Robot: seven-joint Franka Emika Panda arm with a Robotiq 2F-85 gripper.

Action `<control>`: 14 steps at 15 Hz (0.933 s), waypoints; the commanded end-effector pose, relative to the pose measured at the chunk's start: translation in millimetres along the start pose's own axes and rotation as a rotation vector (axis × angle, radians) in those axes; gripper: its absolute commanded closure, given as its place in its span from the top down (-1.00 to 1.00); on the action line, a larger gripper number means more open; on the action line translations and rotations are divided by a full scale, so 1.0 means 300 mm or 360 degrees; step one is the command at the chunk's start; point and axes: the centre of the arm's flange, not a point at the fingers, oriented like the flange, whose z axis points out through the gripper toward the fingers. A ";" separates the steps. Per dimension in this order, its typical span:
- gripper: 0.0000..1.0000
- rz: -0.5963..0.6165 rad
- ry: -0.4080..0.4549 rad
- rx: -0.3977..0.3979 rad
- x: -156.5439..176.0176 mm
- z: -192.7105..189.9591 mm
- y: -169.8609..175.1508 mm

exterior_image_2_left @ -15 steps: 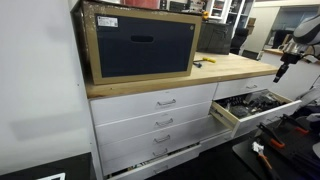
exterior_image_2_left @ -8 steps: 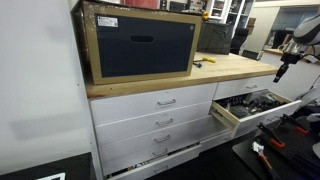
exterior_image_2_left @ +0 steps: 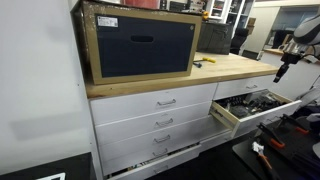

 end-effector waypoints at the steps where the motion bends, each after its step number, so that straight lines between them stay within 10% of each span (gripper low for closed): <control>1: 0.49 0.0019 0.0090 -0.0069 -0.041 0.000 0.028; 5: 1.00 0.0118 0.0245 -0.0155 -0.108 -0.021 0.118; 12: 1.00 0.0229 0.0350 -0.0094 -0.172 0.040 0.178; 14: 0.47 0.0214 0.0374 -0.0105 -0.176 0.057 0.180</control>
